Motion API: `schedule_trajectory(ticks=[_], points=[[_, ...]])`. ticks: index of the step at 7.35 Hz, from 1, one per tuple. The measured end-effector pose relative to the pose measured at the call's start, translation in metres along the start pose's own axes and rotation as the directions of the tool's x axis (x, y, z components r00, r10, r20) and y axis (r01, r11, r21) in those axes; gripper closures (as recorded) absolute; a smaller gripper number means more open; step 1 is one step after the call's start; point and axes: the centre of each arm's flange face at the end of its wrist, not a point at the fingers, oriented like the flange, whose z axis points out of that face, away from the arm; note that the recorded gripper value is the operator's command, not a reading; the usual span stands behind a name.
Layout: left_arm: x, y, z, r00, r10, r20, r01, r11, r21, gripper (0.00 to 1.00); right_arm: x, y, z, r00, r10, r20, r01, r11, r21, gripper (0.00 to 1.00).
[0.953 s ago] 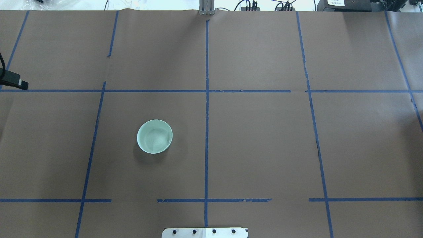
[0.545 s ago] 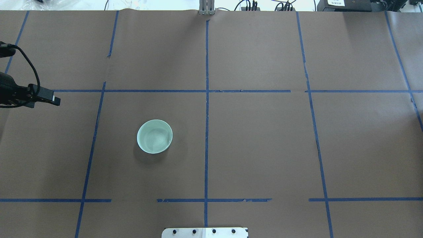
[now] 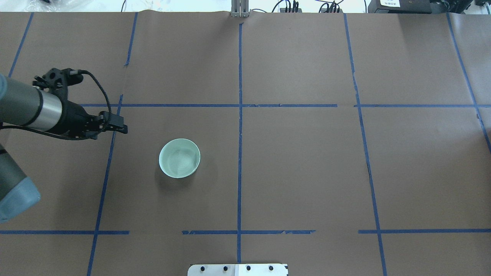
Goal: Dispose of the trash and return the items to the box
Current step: 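Drop the cloth into the pink bin while the left gripper reaches the bowl, then grasp the rim of the pale green bowl with the left gripper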
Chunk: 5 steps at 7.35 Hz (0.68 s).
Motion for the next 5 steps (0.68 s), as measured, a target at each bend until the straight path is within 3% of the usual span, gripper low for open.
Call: schedule_trajectory(ticks=[2,5], points=[[0.045,0.012,0.026,0.998,-0.016,0.065,0.014,0.999,0.029,0.00,-0.003,0.002,0.003,0.998,0.061,0.032,-0.061,0.998,0.008,0.00],[0.081,0.039,0.085,0.989,-0.063,0.134,0.057,0.997,0.044,0.01,-0.011,-0.002,0.004,0.996,0.055,0.072,-0.057,0.998,0.023,0.00]])
